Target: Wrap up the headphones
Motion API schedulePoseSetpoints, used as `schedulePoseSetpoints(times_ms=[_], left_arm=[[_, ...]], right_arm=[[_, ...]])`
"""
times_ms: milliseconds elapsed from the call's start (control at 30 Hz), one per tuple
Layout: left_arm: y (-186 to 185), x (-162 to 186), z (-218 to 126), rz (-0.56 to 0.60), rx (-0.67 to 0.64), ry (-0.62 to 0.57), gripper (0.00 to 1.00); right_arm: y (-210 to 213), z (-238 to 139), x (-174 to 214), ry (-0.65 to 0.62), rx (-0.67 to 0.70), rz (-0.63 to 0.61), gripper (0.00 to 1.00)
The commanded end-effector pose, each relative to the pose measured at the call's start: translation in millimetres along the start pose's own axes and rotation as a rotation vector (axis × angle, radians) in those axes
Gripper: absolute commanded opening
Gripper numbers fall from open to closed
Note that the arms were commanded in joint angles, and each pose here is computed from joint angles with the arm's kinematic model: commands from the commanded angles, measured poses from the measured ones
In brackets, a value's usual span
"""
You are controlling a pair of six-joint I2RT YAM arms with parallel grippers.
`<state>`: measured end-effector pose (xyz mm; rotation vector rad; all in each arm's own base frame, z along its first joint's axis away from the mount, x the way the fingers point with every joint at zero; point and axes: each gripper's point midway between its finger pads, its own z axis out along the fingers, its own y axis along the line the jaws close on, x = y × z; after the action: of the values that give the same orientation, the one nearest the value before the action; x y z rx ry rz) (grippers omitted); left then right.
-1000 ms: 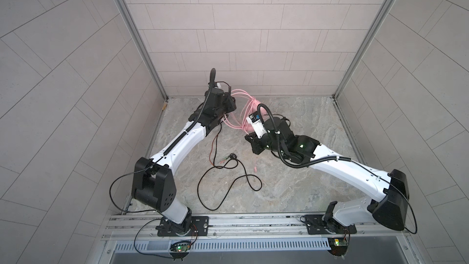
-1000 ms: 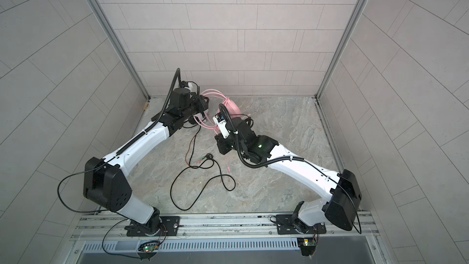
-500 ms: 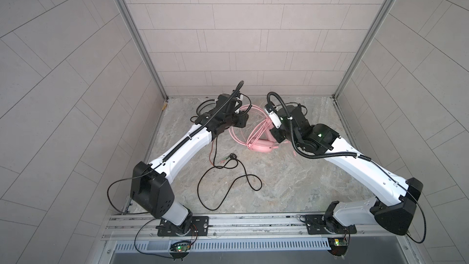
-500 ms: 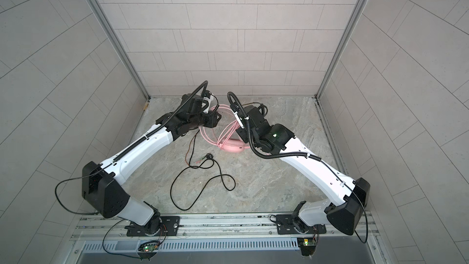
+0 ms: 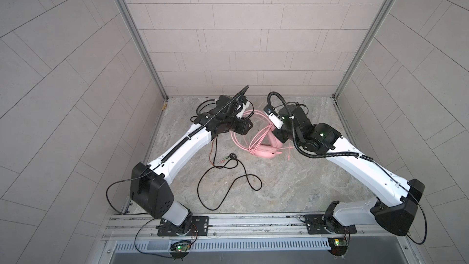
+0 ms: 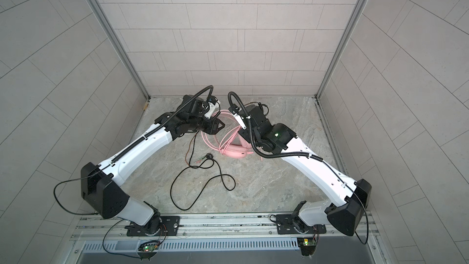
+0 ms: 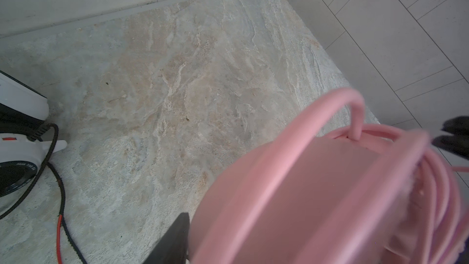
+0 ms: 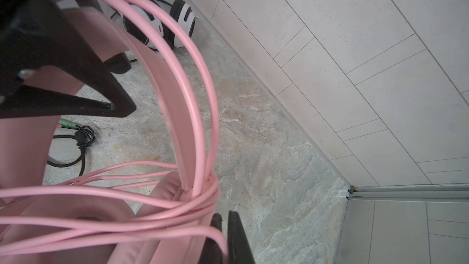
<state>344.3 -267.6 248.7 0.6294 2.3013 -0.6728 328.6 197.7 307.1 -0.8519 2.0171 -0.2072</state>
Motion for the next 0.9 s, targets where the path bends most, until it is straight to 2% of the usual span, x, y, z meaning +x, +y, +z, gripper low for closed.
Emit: schedulePoseSetpoints(times_ms=[0,167,333,433,667,867], left_arm=[[-23,40,-16,0.055,0.107,0.129,0.00],[-46,42,-21,0.063,0.234,0.141,0.00],[-57,53,-27,0.103,0.305,0.217,0.00],[-65,56,-33,0.119,0.361,0.240,0.00],[-90,45,-51,0.084,0.556,0.190,0.00],[-101,43,-70,0.067,0.676,0.167,0.00]], right_arm=[[-57,-18,-14,-0.065,0.249,0.066,0.04],[-49,-20,-22,-0.122,0.195,0.095,0.05],[-34,-30,-34,-0.189,0.081,0.065,0.08],[-38,-33,-32,-0.210,0.106,0.055,0.09],[-54,-32,-22,-0.212,0.180,0.086,0.10],[-59,-26,-18,-0.231,0.120,0.172,0.14]])
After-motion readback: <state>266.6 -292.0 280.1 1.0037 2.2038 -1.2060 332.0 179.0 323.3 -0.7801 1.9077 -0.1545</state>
